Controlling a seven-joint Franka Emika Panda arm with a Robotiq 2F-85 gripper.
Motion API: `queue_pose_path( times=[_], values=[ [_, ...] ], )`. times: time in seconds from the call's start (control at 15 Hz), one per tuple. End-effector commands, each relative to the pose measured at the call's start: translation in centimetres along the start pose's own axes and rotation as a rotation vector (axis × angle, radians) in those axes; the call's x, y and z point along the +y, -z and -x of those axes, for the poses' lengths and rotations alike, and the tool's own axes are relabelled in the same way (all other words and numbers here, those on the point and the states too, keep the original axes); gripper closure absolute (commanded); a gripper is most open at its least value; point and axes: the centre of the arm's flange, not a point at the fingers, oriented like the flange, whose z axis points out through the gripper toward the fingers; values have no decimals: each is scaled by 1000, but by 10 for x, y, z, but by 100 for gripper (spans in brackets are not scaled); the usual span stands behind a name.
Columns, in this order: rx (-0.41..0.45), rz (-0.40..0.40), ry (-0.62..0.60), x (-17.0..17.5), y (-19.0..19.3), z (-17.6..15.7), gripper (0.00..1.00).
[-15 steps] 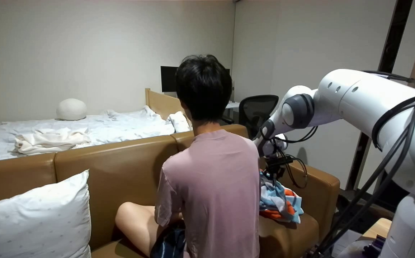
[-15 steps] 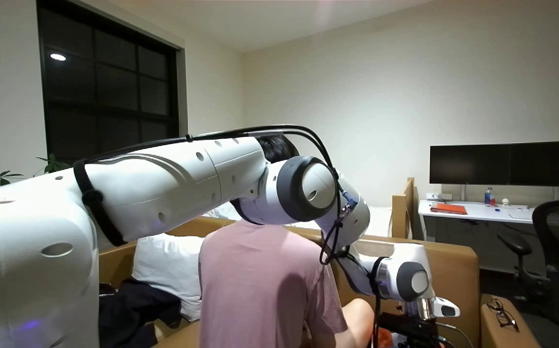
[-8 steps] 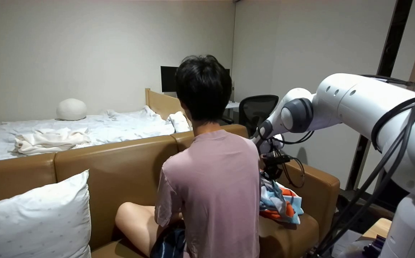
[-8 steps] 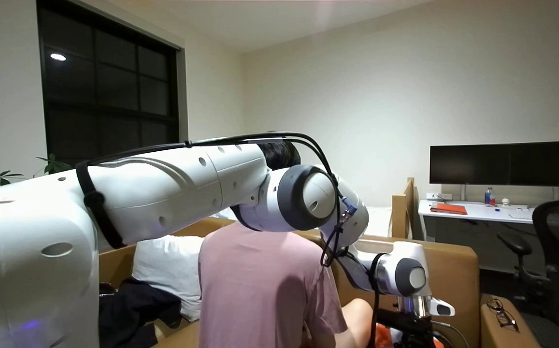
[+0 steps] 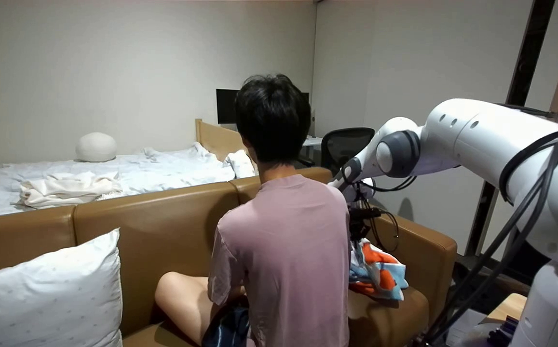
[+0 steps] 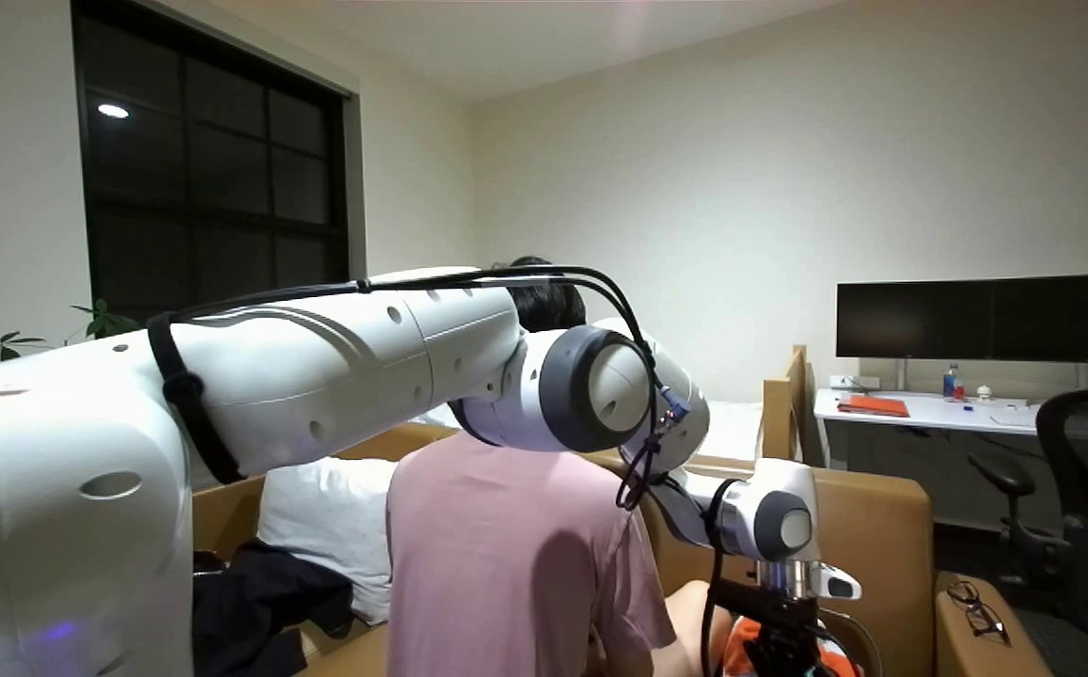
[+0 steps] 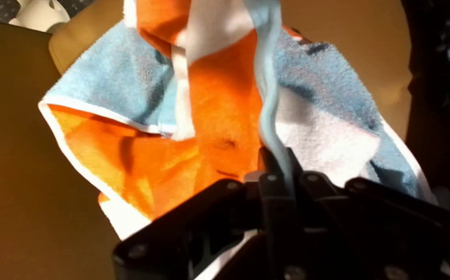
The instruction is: Place the striped towel over the man's shoulders
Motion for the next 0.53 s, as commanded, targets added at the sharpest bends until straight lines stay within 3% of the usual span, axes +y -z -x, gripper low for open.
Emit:
queue_pose_path(
  times=[0.0, 0.47],
  values=[
    [47, -54, -41, 3, 33, 31, 99],
    [131, -58, -64, 30, 78, 74, 99]
  ],
)
